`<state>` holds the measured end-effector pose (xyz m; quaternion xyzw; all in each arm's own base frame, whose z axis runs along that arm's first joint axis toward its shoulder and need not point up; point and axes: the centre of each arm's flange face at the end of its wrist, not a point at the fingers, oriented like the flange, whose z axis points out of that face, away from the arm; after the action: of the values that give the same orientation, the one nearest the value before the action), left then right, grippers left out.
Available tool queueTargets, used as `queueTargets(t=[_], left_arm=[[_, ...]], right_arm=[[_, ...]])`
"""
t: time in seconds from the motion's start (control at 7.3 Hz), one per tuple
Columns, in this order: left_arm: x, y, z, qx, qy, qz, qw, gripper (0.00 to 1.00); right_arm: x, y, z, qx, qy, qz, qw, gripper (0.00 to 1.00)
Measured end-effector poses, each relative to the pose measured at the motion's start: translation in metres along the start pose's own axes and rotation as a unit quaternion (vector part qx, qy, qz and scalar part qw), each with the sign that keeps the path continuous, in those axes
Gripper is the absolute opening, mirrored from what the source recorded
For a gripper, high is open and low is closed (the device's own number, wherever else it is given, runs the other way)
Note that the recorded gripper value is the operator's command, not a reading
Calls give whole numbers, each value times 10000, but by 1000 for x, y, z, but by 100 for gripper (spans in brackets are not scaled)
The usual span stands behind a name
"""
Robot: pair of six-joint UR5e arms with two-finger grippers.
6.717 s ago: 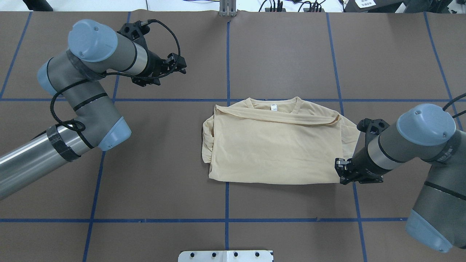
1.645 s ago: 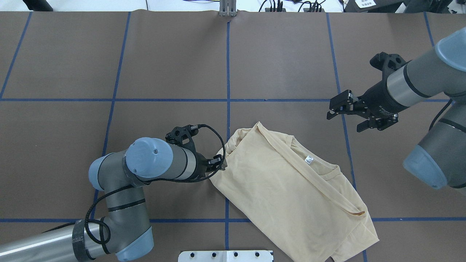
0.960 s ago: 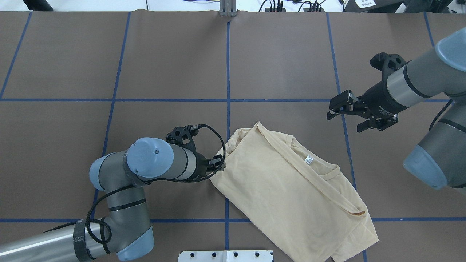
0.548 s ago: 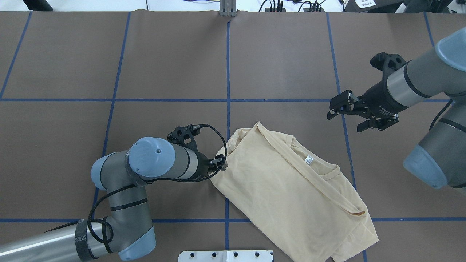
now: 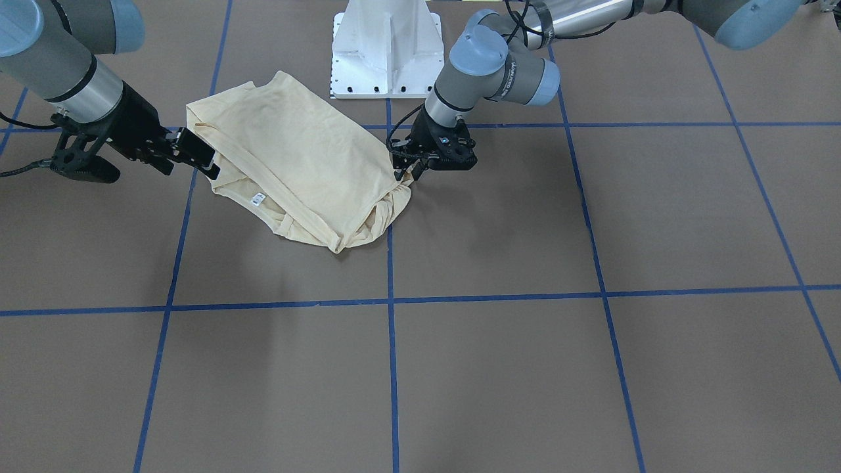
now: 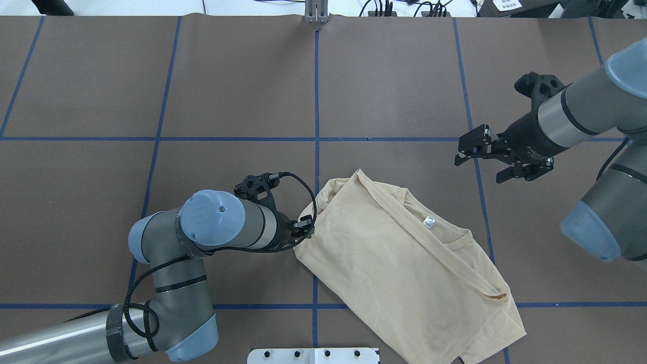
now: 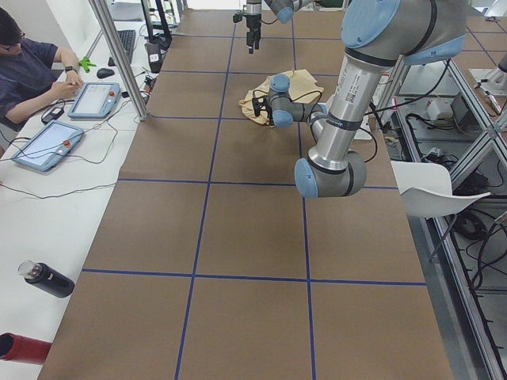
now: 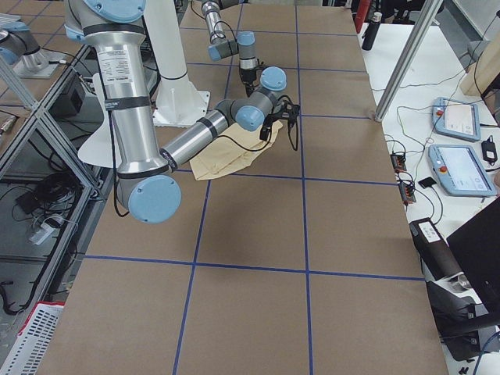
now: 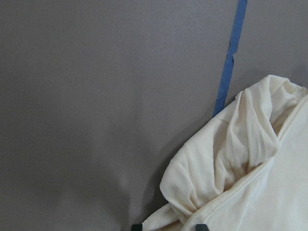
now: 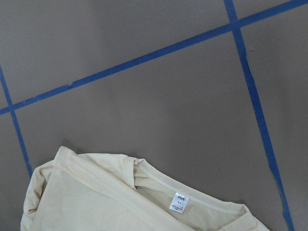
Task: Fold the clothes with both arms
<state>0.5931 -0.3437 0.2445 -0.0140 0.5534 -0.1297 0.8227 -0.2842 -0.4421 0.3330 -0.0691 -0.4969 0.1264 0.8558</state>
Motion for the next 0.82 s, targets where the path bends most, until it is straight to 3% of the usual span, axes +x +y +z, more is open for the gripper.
queueTargets(t=[0.27,0.82], left_arm=[[0,0,0,1,-8,1,10000,53],[0,0,-2,7,-90,-18,10000,54]], right_arm=[[1,-1,1,-2,10,9,10000,100],[2,-2,2,-6,25,23,10000,100]])
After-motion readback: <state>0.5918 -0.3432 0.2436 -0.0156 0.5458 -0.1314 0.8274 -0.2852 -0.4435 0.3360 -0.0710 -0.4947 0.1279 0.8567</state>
